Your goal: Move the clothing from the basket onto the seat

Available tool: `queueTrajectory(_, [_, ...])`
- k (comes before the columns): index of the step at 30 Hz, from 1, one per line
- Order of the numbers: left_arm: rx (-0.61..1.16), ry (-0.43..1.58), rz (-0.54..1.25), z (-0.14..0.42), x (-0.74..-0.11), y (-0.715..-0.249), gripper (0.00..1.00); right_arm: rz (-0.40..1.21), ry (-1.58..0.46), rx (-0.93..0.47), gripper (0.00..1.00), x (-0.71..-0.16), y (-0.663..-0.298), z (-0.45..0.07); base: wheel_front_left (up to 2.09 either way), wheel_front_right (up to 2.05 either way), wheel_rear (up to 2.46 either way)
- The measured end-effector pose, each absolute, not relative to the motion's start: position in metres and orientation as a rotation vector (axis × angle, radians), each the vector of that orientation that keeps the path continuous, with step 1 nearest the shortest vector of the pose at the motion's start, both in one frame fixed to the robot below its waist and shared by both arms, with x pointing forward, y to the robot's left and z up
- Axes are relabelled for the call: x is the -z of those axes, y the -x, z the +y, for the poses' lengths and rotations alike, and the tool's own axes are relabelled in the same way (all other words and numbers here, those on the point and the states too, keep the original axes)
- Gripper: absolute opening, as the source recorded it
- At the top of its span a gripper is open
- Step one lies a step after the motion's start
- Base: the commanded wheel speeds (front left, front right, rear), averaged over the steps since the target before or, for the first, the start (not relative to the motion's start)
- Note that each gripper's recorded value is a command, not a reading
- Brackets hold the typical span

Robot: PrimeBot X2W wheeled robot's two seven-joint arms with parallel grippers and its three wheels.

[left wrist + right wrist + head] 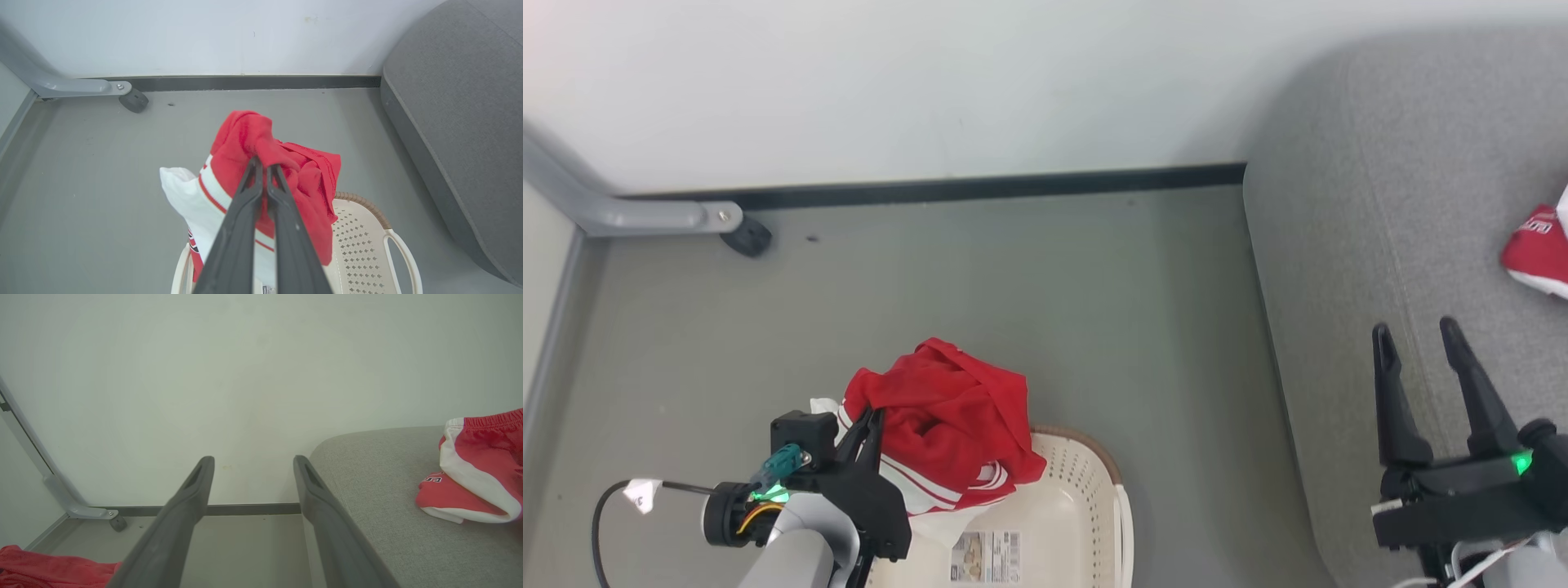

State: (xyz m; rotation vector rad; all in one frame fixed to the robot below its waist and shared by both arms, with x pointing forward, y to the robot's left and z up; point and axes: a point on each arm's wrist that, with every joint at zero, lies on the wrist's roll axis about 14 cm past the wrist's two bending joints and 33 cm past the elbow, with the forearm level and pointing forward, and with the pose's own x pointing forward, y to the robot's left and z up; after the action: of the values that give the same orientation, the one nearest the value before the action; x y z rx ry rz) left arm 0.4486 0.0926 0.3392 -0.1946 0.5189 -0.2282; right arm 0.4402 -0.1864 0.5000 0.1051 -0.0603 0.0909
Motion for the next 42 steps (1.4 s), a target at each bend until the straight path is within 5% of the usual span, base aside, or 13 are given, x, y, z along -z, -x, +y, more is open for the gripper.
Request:
queueTrajectory(21, [0.193,0.202,-0.001,0.11,-0.509,-0.445,0.0,-0.094,-0.137,-0.118,1.0,-0.522,-0.373,-0.175,0.0,0.0,0.0])
queueTrajectory(42, [0.411,0.231,-0.56,0.068,-0.697,-0.404,0.0,-0.104,-0.15,-0.173,1.0,-0.531,-0.351,-0.157,0.0,0.0,0.0])
